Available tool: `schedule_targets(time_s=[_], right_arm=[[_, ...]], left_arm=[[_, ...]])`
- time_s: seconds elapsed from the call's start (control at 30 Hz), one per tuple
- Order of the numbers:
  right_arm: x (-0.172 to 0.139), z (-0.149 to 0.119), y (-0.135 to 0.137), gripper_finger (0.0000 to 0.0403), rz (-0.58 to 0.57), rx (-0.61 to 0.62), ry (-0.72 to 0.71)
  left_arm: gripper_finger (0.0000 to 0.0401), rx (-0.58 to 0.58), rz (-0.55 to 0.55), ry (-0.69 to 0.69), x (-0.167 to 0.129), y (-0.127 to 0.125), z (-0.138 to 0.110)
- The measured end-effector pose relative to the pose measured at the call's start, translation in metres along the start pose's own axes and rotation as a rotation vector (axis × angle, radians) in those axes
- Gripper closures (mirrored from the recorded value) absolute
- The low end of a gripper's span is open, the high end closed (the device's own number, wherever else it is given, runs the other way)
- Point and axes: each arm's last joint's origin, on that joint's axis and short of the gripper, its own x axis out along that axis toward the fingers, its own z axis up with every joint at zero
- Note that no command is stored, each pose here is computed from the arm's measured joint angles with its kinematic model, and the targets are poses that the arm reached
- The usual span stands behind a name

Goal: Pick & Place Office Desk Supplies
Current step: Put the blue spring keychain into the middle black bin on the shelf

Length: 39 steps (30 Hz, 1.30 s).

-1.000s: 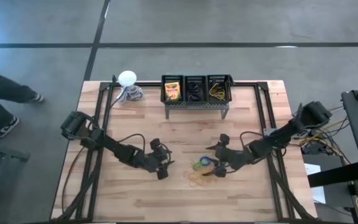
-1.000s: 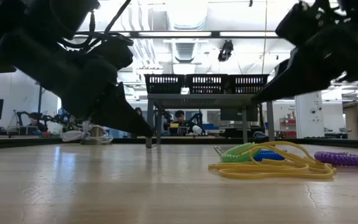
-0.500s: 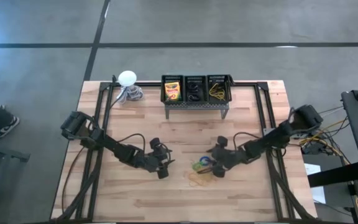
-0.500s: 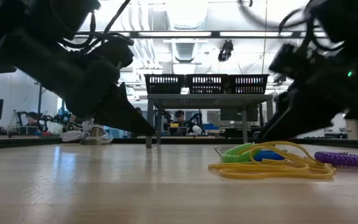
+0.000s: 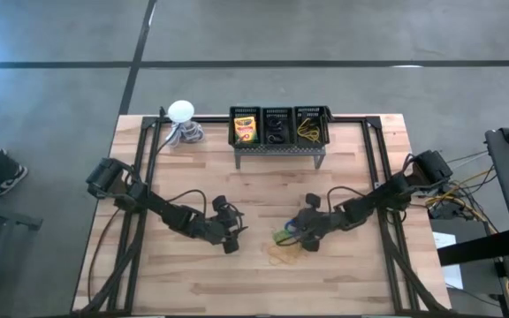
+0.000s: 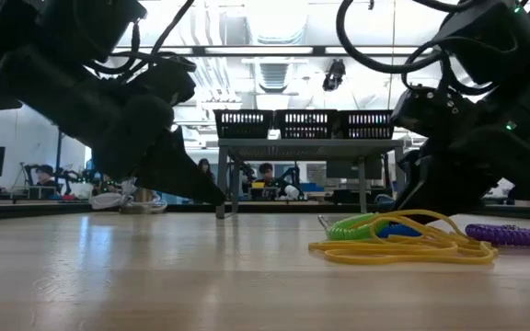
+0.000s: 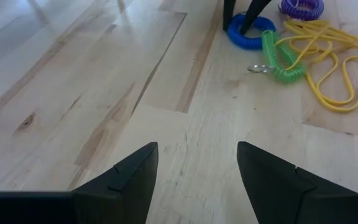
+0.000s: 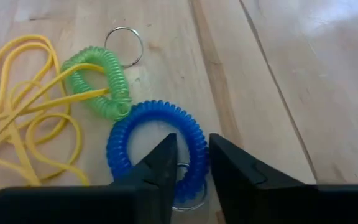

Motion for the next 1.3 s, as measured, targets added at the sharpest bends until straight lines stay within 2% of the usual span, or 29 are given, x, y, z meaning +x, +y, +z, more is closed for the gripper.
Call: schedule_targets(time_s=[0.1, 0.2, 0.4, 0.57, 0.7, 0.83, 0.97, 1.03, 1.13, 1.3], right_arm=[[0.0, 0.0, 0.0, 0.0355, 0.002, -0.03, -0.009], [0.0, 0.004, 0.001, 0.0377, 0.015, -0.069, -0.076], [-0.012, 0.037, 0.004, 0.0377, -0.079, -0.094, -0.414], [-0.036, 0.081, -0.009, 0.0373, -0.252, -0.16, -0.573], [-0.058, 0.127, -0.04, 0.0372, -0.388, -0.115, -0.627], [-0.074, 0.169, -0.09, 0.0372, -0.503, -0.029, -0.488], [-0.084, 0.197, -0.151, 0.0372, -0.482, 0.128, -0.296], [-0.084, 0.205, -0.18, 0.0371, -0.461, 0.194, -0.218], [-0.076, 0.213, -0.215, 0.0371, -0.489, 0.259, -0.137], [-0.057, 0.228, -0.252, 0.0371, -0.53, 0.286, -0.019]], left_arm=[[0.0178, 0.0, 0.0, 0.0, 0.0, 0.0, 0.0], [0.0178, 0.0, 0.0, -0.001, 0.0, 0.0, 0.0], [0.0178, -0.002, -0.001, -0.002, 0.0, 0.0, 0.0], [0.0178, -0.005, -0.001, -0.003, 0.0, 0.0, 0.0], [0.0178, -0.007, -0.002, -0.006, 0.0, 0.0, 0.001], [0.0178, -0.009, -0.004, -0.008, 0.0, 0.0, 0.001], [0.0178, -0.009, -0.003, -0.008, 0.0, 0.0, 0.001], [0.0178, -0.008, -0.003, -0.008, 0.0, 0.0, 0.001], [0.0178, -0.006, -0.002, -0.005, 0.0, 0.0, 0.001], [0.0178, -0.004, -0.001, -0.002, 0.0, 0.0, 0.0]])
